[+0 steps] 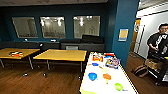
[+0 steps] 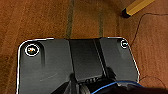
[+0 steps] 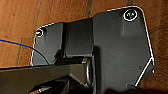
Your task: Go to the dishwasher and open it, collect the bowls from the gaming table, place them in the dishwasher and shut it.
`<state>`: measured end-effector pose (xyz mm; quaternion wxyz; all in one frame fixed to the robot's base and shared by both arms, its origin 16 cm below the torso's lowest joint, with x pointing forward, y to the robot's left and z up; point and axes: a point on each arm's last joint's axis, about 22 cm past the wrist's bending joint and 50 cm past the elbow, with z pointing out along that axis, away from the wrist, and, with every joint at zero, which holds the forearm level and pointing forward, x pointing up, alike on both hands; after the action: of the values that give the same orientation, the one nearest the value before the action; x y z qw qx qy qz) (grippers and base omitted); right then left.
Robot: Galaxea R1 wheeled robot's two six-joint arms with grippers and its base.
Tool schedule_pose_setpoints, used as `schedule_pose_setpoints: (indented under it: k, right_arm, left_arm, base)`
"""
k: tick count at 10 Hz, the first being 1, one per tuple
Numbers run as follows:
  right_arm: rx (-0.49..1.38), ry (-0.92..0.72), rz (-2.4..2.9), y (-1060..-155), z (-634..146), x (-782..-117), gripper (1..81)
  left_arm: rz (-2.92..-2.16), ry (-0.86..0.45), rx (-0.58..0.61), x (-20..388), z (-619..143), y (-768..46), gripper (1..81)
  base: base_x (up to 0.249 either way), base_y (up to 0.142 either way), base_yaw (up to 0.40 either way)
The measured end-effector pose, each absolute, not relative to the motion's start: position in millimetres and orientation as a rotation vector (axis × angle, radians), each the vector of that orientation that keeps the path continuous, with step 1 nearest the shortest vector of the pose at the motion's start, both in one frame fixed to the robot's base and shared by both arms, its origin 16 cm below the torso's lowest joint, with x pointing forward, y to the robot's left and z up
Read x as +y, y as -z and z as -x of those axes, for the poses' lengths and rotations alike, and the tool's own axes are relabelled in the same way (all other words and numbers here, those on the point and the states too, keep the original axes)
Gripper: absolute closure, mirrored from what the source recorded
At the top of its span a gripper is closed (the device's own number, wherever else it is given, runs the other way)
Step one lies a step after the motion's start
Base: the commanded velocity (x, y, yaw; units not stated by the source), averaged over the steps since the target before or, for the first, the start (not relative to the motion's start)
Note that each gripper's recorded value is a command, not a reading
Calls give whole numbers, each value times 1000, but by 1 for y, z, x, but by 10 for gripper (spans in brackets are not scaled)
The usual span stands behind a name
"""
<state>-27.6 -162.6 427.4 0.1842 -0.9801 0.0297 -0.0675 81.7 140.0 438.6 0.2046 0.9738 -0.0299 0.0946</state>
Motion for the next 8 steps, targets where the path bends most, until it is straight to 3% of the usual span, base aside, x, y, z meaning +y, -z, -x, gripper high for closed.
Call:
schedule_pose_setpoints:
  k: [2, 4, 8]
  right_arm:
    - [83, 180, 2759, -428, 32, -159, 10]
    - [82, 195, 2753, -429, 21, -155, 10]
    - [85, 172, 2764, -427, 35, -162, 10]
  left_arm:
    - [-2721, -250, -81, 144, -74, -437, 10]
    - [-2726, -276, -85, 149, -90, -438, 10]
    - [-2719, -246, -81, 141, -73, -437, 10]
  base:
    - [181, 114, 0]
    - [99, 0, 0]
    - [0, 0, 0]
